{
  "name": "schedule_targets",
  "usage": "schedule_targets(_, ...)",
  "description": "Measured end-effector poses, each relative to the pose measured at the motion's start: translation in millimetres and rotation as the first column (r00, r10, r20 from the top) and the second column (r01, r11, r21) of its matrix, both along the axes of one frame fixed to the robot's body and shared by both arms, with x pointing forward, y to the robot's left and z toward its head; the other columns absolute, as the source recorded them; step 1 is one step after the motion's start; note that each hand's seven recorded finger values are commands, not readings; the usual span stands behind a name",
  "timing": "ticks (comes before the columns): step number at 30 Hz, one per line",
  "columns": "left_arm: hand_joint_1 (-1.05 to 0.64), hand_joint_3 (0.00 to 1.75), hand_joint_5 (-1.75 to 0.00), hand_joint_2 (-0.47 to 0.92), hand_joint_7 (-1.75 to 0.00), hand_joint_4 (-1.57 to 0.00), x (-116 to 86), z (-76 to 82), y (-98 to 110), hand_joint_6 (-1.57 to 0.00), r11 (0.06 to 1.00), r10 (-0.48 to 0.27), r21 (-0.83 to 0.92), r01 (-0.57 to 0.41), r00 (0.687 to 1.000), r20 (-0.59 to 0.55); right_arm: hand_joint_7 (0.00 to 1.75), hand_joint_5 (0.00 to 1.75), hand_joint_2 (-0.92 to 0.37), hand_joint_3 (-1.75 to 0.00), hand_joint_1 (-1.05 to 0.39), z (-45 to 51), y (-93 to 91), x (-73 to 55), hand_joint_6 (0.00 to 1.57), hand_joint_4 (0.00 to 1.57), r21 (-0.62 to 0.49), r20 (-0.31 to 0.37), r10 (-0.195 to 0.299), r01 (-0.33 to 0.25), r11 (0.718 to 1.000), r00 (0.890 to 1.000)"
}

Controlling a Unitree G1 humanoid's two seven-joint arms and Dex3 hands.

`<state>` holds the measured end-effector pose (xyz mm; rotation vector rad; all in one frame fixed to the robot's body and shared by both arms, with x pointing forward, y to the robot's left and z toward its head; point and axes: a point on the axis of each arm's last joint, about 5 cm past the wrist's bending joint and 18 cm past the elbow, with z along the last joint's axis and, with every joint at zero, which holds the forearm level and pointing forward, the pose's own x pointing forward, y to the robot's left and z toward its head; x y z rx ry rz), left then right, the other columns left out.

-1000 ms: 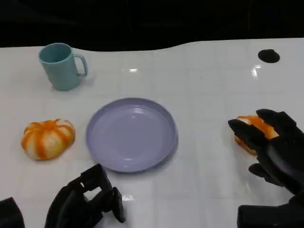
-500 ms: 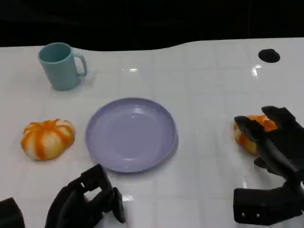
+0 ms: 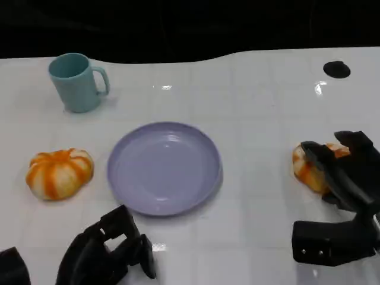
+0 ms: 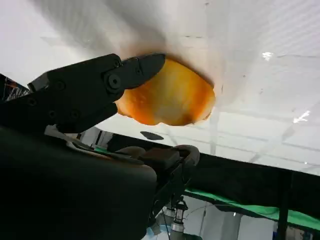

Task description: Grasp the bread from the table and place it into the plate.

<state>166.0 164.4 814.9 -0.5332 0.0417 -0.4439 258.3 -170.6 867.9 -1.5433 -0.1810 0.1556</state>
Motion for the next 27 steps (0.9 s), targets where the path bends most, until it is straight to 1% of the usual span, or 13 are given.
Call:
schedule_targets(3,-0.63,0.22,-1.75,0.92,-1.63,-0.79,0,-0.1,0,-0.67,1.0,0.0,0.0,0.0,1.0,0.0,0.01,0.41,-0.84,0.0,-0.49,-4.9,-0.9,2.0,0.31,0.05,-0.012,-0.021,-0.01,0.01,1.0,1.0)
schedule_targets(5,-0.64,0.22,-1.75,0.92,-1.63,-0.79,0,-0.1,0,-0.66,1.0,0.001,0.0,-0.001,1.0,0.0,0.0,0.37,-0.84,0.0,-0.5,-8.2,-1.7,3.6,0.31,0.07,-0.026,-0.026,-0.015,0.014,1.0,1.0)
schedule_targets(10,-0.64,0.22,-1.75,0.92,-1.64,-0.79,0,0.0,0,-0.66,1.0,0.003,0.001,-0.003,1.0,0.004,0.01,0.32,-0.82,0.0,-0.49,-8.9,-1.5,12.3,0.31,0.11,-0.022,-0.044,-0.032,0.031,0.999,0.999)
schedule_targets(14,-0.64,0.23,-1.75,0.92,-1.64,-0.79,0,0.0,0,-0.65,1.0,0.003,0.001,-0.003,1.0,0.003,0.01,0.23,-0.82,0.0,-0.47,-9.2,-2.4,17.9,0.34,0.23,-0.011,-0.062,-0.034,0.033,0.999,0.998)
schedule_targets(18,-0.63,0.23,-1.75,0.92,-1.64,-0.78,0,-0.1,0,-0.65,1.0,0.003,0.001,-0.003,1.0,0.003,0.02,0.15,-0.87,-0.01,-0.4,-10.3,-2.9,21.6,0.43,0.44,0.006,-0.072,-0.031,0.031,0.999,0.997)
schedule_targets(19,-0.63,0.22,-1.75,0.92,-1.64,-0.78,0,0.0,0,-0.65,1.0,0.003,0.001,-0.003,1.0,0.003,0.05,0.18,-0.88,-0.01,-0.36,-11.1,-3.2,21.9,0.54,0.59,0.013,-0.072,-0.029,0.03,0.999,0.997)
schedule_targets(21,-0.63,0.22,-1.75,0.92,-1.63,-0.79,0,-0.1,0,-0.65,1.0,0.004,0.001,-0.004,1.0,0.003,0.07,0.21,-0.89,0.0,-0.3,-13.7,-3.9,21.3,0.72,0.82,0.036,-0.065,-0.021,0.023,0.999,0.998)
schedule_targets(22,-0.63,0.23,-1.75,0.92,-1.63,-0.79,0,-0.1,0,-0.65,1.0,0.004,0.001,-0.004,1.0,0.003,0.07,0.47,-0.89,0.0,-0.26,-15.3,-4.1,20.6,0.84,0.9,0.054,-0.057,-0.016,0.019,0.998,0.998)
schedule_targets(23,-0.63,0.23,-1.75,0.92,-1.63,-0.79,0,-0.1,0,-0.66,1.0,0.004,0.001,-0.004,1.0,0.003,0.06,0.78,-0.89,0.0,-0.24,-16.3,-4.1,20.5,0.95,0.89,0.073,-0.044,-0.013,0.016,0.997,0.999)
schedule_targets(24,-0.63,0.23,-1.75,0.92,-1.63,-0.79,0,0.0,0,-0.66,1.0,0.003,0.001,-0.003,1.0,0.003,0.06,1.0,-0.89,0.0,-0.22,-16.9,-4.3,20.6,1.03,0.88,0.095,-0.03,-0.011,0.014,0.995,0.999)
schedule_targets(25,-0.64,0.22,-1.75,0.92,-1.63,-0.79,0,-0.1,0,-0.66,1.0,0.003,0.001,-0.003,1.0,0.003,0.07,1.25,-0.87,0.0,-0.18,-17.2,-4.4,20.9,1.14,0.9,0.111,-0.017,-0.009,0.011,0.994,1.0)
schedule_targets(26,-0.64,0.22,-1.75,0.92,-1.63,-0.79,0,-0.1,0,-0.66,1.0,0.003,0.001,-0.003,1.0,0.003,0.07,1.34,-0.87,0.0,-0.16,-17.6,-4.6,21.0,1.18,0.9,0.132,-0.006,-0.008,0.009,0.991,1.0)
schedule_targets(27,-0.64,0.22,-1.75,0.92,-1.63,-0.79,0,-0.1,0,-0.66,1.0,0.003,0.001,-0.003,1.0,0.003,0.11,1.53,-0.89,-0.02,-0.17,-18.1,-4.6,20.8,1.26,0.88,0.153,0.004,-0.007,0.006,0.988,1.0)
